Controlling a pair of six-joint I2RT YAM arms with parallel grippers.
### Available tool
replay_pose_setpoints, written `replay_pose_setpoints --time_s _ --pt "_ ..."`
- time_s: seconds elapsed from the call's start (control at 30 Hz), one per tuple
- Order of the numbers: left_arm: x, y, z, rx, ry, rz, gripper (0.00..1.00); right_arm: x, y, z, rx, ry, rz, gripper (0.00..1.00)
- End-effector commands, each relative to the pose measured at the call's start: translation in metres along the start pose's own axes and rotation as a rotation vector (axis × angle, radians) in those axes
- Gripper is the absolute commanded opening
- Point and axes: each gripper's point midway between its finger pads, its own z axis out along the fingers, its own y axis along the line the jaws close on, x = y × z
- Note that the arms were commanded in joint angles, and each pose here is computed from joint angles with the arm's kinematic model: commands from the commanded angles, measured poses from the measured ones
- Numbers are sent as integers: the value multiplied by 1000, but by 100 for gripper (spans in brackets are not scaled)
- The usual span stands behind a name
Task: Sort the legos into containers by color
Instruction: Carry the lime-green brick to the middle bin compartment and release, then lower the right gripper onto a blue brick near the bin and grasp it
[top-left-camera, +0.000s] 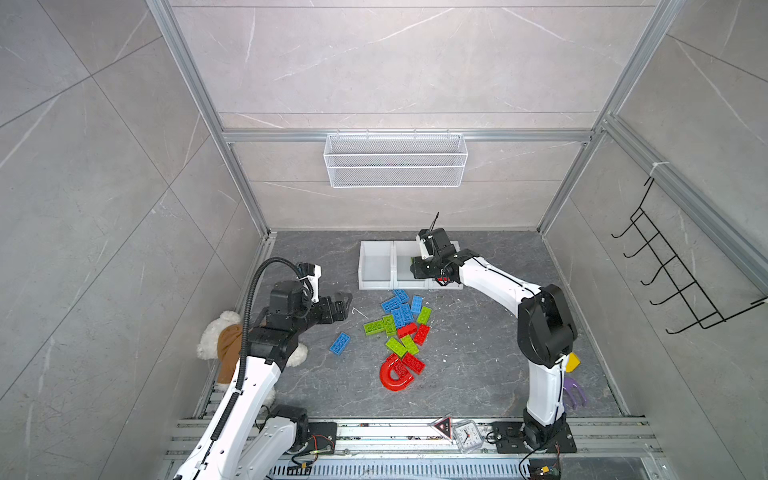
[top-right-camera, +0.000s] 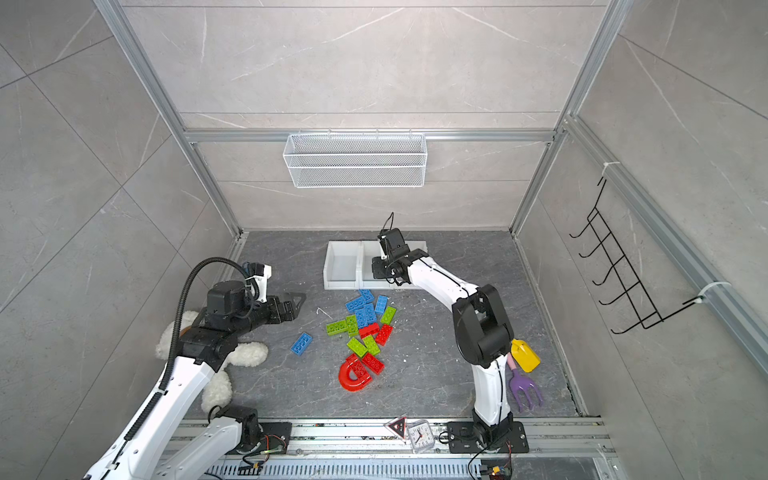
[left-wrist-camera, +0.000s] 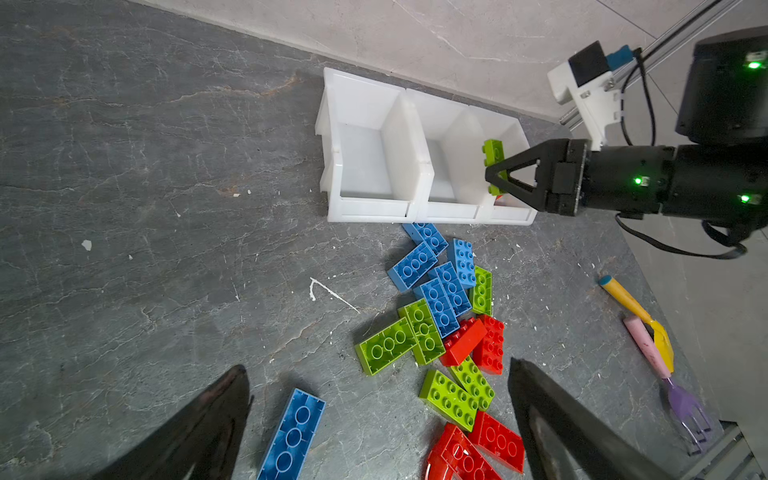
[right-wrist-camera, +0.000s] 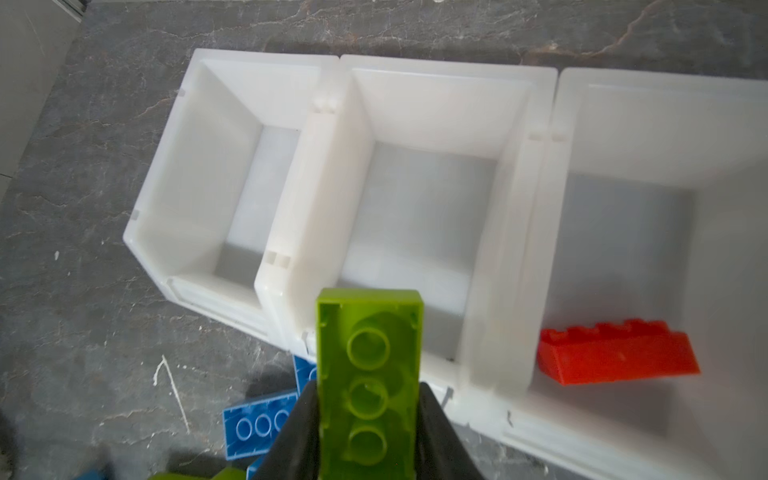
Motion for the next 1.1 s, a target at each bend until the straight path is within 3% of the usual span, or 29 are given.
replay_pose_setpoints --time_s 0.0,0.1,0.37,0.57,0.73,1.07 --pt "-14 -5 -10 -8 -47 51 100 -14 -1 10 -19 -11 -12 28" --pt "-16 -5 -11 -9 -55 53 100 -18 -3 20 -17 -13 -8 31" --pt "-15 -6 -10 1 -47 48 100 -20 1 20 -32 -2 -5 51" --pt "-16 -7 -10 3 -49 48 100 -8 0 -5 -31 4 22 52" --pt "-15 -6 -10 3 -50 46 100 26 -1 -21 2 45 45 52" --pt "-15 -8 -10 14 -49 44 100 81 -3 -23 58 120 60 52"
